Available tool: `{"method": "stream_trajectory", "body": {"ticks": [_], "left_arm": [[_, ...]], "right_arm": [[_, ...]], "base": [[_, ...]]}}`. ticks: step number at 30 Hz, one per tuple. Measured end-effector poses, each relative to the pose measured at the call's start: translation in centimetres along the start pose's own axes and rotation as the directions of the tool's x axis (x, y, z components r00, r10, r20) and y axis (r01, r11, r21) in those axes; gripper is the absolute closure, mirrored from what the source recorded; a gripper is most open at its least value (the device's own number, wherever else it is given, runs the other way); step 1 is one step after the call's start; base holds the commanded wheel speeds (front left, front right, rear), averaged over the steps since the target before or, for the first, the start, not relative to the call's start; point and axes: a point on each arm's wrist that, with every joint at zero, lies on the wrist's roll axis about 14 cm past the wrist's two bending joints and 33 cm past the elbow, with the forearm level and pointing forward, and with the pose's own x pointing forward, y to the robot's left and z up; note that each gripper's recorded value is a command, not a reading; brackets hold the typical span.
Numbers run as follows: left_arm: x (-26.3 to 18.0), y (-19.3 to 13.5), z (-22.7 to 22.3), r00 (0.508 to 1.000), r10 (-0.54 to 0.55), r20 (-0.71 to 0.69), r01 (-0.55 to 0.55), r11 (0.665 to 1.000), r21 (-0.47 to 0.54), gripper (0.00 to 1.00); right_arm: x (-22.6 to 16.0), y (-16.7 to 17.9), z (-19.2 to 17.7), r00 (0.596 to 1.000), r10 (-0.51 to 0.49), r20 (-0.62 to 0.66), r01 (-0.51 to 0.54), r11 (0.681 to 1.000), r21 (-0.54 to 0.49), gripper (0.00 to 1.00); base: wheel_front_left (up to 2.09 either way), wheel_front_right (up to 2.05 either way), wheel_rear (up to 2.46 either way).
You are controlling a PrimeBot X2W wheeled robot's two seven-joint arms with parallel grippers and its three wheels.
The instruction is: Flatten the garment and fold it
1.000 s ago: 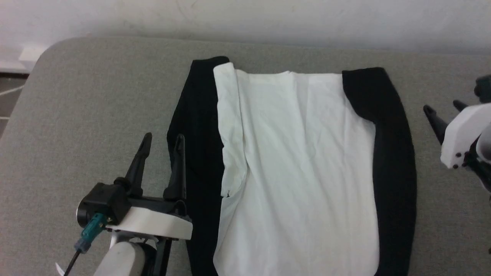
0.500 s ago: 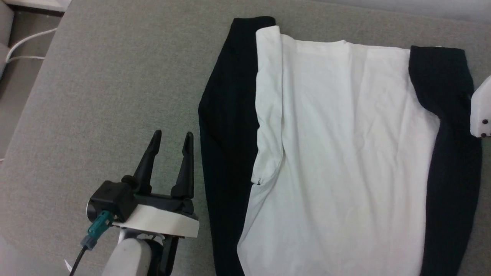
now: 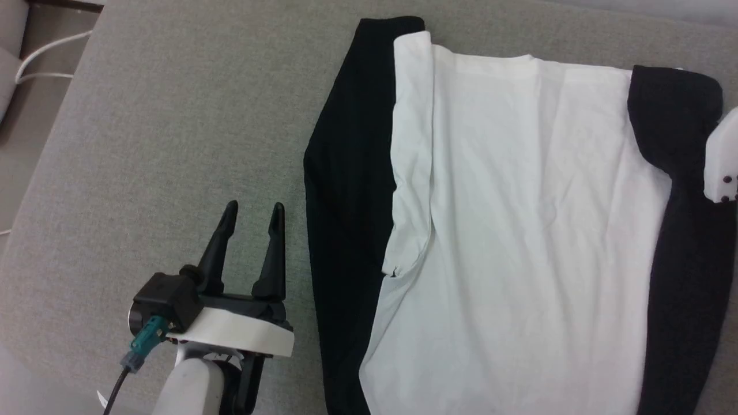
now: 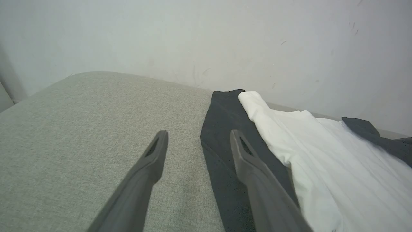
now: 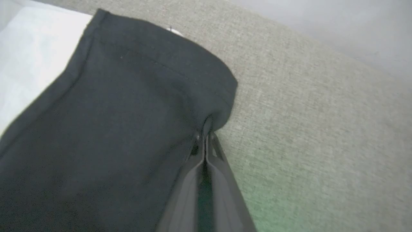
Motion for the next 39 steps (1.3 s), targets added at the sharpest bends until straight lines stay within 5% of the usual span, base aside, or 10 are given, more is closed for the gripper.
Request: {"method": "stream_trajectory", "body": {"ticks": [11, 24, 29, 34, 39], "left_arm": [[-1.2, -0.9, 1.6, 0.998, -0.029, 0.051, 0.031, 0.999, -0.038, 0.0], [-4.8, -2.3, 2.8, 0.993, -0.071, 0.095, 0.077, 0.995, -0.068, 0.0], [-6.4, -2.6, 3.2, 0.99, -0.082, 0.116, 0.091, 0.993, -0.077, 0.0], [-7.3, -3.2, 4.0, 0.984, -0.1, 0.147, 0.113, 0.99, -0.082, 0.0], [-7.6, -3.0, 4.5, 0.982, -0.096, 0.163, 0.111, 0.99, -0.084, 0.0]], "right_arm": [[-6.2, -6.8, 0.2, 0.962, -0.174, 0.208, 0.146, 0.978, 0.147, 1.0], [-18.4, -10.1, 3.7, 0.822, -0.289, 0.491, 0.209, 0.955, 0.212, 1.0], [-22.6, -5.4, 5.4, 0.782, -0.205, 0.589, 0.157, 0.979, 0.132, 1.0], [-25.3, 4.5, 5.6, 0.77, -0.022, 0.638, -0.013, 0.999, 0.05, 1.0], [-25.5, 13.4, 5.4, 0.756, 0.159, 0.635, -0.199, 0.98, -0.007, 1.0]], "base": [[0.0, 0.0, 0.0], [0.0, 0.0, 0.0], [0.0, 0.0, 0.0], [0.0, 0.0, 0.0], [0.0, 0.0, 0.0]]}}
